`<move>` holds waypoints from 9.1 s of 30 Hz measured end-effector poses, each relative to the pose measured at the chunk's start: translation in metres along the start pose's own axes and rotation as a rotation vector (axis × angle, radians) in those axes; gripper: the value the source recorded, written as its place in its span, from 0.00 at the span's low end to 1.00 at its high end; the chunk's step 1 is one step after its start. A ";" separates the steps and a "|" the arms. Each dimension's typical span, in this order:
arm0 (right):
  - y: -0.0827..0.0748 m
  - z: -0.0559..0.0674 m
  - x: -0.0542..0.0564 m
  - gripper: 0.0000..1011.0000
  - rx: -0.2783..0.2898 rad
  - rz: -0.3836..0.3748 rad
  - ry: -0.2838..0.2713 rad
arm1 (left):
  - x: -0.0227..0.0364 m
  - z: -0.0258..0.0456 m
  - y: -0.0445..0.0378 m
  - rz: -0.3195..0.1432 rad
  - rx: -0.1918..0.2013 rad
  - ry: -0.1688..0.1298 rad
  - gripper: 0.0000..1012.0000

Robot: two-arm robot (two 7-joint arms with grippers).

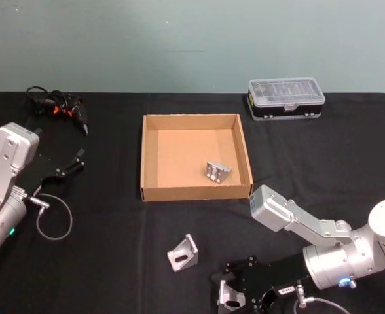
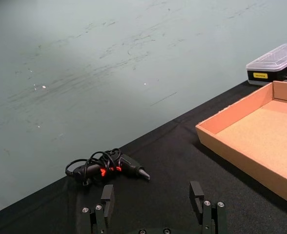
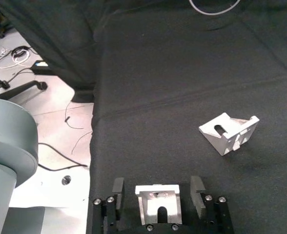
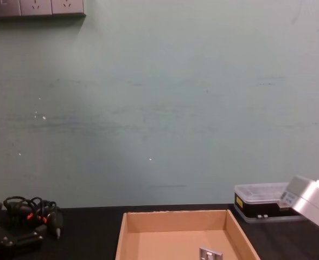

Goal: Use one hand to pick up the angle iron from the table and place it into the box.

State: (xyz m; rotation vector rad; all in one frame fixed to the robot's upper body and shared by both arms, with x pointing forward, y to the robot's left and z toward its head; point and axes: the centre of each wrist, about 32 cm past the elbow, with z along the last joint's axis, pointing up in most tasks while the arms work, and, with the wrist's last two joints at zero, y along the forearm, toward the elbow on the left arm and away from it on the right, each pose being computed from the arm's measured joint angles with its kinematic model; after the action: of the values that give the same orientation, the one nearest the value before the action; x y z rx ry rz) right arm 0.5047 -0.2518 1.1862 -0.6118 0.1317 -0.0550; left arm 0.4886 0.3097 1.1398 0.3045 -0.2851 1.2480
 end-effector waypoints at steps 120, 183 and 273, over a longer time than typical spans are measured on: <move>-0.007 0.047 0.125 0.99 0.178 -0.720 -0.040 | 0.0000 0.0000 0.0000 0.000 0.000 0.000 1.00; 0.028 0.042 -0.012 0.99 0.103 -0.357 0.162 | 0.0000 0.0000 0.0000 0.000 0.000 0.000 1.00; -0.020 0.083 0.014 0.08 0.242 -0.619 -0.034 | 0.0000 0.0000 0.0000 0.000 0.000 0.000 1.00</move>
State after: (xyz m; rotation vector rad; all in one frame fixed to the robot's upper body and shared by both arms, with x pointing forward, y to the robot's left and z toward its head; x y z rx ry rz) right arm 0.5303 -0.2218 1.2633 -0.3929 -0.1011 -0.6498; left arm 0.4886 0.3097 1.1398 0.3045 -0.2850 1.2479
